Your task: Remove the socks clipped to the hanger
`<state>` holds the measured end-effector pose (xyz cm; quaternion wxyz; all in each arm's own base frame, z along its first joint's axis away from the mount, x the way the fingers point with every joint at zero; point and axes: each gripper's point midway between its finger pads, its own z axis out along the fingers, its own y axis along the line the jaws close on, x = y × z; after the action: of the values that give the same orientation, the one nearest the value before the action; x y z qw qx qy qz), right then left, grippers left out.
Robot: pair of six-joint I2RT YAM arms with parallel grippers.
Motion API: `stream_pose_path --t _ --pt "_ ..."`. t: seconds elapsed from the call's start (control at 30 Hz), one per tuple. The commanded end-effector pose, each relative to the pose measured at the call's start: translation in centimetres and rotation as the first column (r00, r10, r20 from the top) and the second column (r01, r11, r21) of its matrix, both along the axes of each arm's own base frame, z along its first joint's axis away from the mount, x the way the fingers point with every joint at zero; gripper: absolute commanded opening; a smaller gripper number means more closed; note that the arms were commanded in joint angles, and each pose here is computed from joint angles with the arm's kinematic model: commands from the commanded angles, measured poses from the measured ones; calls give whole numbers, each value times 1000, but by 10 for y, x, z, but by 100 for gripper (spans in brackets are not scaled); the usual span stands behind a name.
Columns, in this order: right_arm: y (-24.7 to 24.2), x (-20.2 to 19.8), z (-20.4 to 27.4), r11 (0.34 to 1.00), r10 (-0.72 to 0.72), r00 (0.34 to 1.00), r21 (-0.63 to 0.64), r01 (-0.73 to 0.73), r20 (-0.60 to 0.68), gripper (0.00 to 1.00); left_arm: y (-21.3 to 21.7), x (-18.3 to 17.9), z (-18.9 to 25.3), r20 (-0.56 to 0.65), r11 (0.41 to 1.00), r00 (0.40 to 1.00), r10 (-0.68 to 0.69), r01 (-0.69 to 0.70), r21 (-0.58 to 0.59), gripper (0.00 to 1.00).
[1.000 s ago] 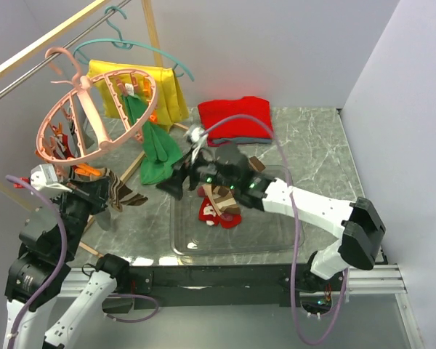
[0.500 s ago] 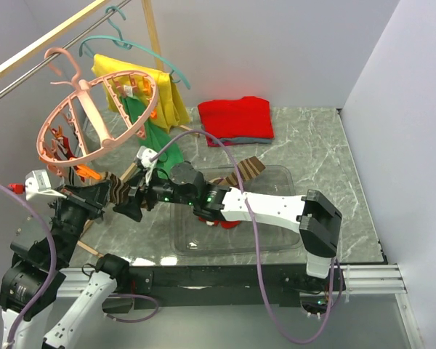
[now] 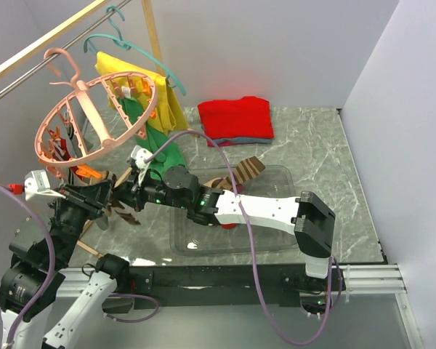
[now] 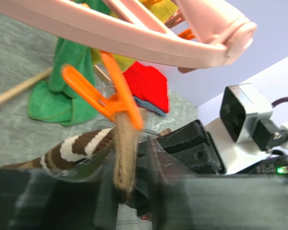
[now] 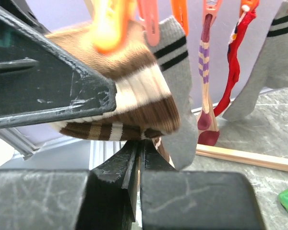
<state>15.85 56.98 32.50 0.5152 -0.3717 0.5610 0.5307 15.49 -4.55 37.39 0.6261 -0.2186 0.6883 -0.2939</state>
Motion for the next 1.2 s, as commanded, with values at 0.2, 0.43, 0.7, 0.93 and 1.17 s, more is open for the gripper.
stream_pose_path --t 0.2,0.43,0.7,0.93,1.17 --pt "-17 -13 41 994 29 999 103 -31 26 0 30 -24 33 101 994 989 107 -106 -20 76" --pt "-27 -29 42 990 100 995 96 -102 24 0 78 -43 43 116 939 934 338 -328 -100 72" --pt "-42 -49 45 954 285 958 103 -280 -31 0 61 -24 43 97 953 953 288 -276 -127 67" --pt "-60 -53 48 912 403 913 102 -397 -58 0 45 -10 52 158 965 959 235 -211 -157 71" --pt "-73 -63 57 875 478 876 119 -470 -55 0 27 8 48 138 974 974 179 -156 -164 71"
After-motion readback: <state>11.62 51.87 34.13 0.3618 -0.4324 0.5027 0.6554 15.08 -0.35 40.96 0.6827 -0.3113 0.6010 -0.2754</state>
